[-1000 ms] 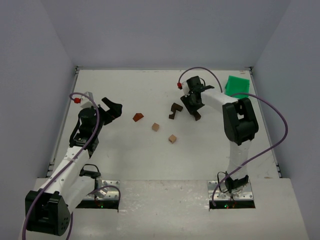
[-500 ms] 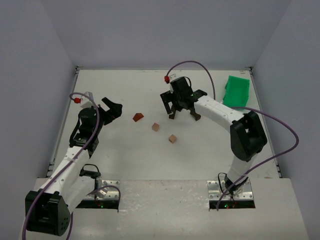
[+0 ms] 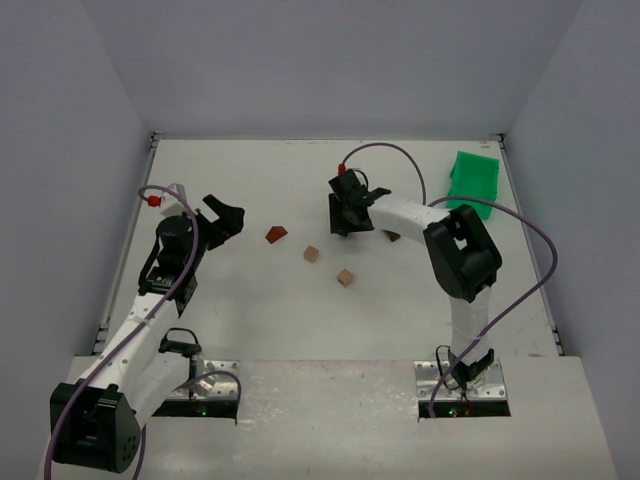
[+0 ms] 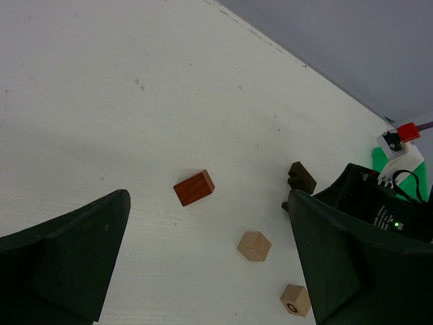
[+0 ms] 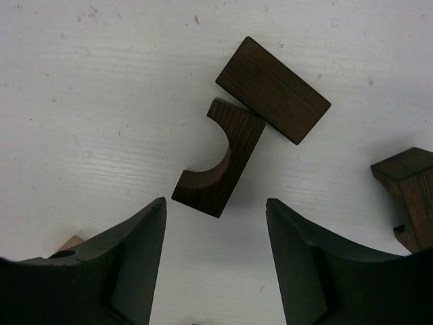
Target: Build the wood block tower
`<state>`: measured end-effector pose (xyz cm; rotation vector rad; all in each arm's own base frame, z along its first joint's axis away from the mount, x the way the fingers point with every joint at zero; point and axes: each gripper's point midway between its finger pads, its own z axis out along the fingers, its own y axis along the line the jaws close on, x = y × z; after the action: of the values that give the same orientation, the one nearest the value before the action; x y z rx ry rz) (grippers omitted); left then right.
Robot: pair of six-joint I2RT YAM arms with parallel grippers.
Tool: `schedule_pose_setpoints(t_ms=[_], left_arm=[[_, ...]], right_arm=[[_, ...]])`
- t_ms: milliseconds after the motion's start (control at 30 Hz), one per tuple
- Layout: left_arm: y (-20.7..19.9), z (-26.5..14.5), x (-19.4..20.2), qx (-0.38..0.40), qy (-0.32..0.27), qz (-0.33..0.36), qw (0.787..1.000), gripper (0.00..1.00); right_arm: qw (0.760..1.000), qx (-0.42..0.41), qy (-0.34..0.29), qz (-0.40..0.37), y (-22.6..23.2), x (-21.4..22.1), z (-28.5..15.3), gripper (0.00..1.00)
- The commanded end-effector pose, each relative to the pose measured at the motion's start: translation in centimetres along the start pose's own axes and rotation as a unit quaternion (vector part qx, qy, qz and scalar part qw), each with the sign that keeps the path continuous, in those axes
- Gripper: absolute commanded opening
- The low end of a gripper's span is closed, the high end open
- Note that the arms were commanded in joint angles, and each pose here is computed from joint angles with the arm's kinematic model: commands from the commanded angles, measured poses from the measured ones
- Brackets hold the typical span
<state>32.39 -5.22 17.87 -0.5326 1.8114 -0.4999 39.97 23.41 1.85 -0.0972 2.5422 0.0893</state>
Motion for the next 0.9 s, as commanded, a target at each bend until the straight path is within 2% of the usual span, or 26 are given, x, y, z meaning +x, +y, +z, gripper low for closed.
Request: schedule_pose_setpoints(t_ms=[0,133,300,400,500,633,767,833,867], left_arm=[[-0.8,-0.1,-1.2,0.018,-0.023,0.0,1.0,1.0],[-0.7,-0.1,-1.1,0.016,-0.021,0.0,1.0,1.0],[-0.7,-0.1,-1.1,0.016,-0.021,0.0,1.0,1.0],[-0.7,-0.1,-1.1,0.017,-0.021,-0.001,1.0,1.0],[-0.7,-0.1,-1.1,0.016,-0.021,-0.001,1.0,1.0],[-0.7,-0.1,-1.1,0.016,-0.02,-0.001,1.0,1.0],[-1.8,-0.1,-0.5,0.046,0.0,0.002,0.999,1.0],[-3.4,-0.2,0.0,0.091,0.018,0.012,0.996,1.0],[-3.3,-0.1,0.2,0.09,0.021,0.012,0.996,1.0]], right_arm=[[1.0,-0.009,-0.019,0.021,1.1,-0.8,0.2,0.58],[1.0,-0.002,-0.02,0.015,0.9,-0.8,0.6,0.56],[1.0,-0.008,-0.012,0.025,1.6,-0.7,1.3,0.61],[0.999,0.005,-0.01,0.03,1.3,-0.6,1.7,0.6],[0.999,0.015,-0.012,0.03,1.0,-0.5,1.9,0.48],[1.0,0.013,-0.025,0.013,1.0,-1.0,1.4,0.25],[0.995,-0.036,-0.053,-0.071,1.9,-0.7,-0.1,0.13],[0.985,-0.082,-0.085,-0.125,3.0,-0.8,-1.9,0.1],[0.978,-0.094,-0.125,-0.14,3.6,-2.9,-3.4,0.1]])
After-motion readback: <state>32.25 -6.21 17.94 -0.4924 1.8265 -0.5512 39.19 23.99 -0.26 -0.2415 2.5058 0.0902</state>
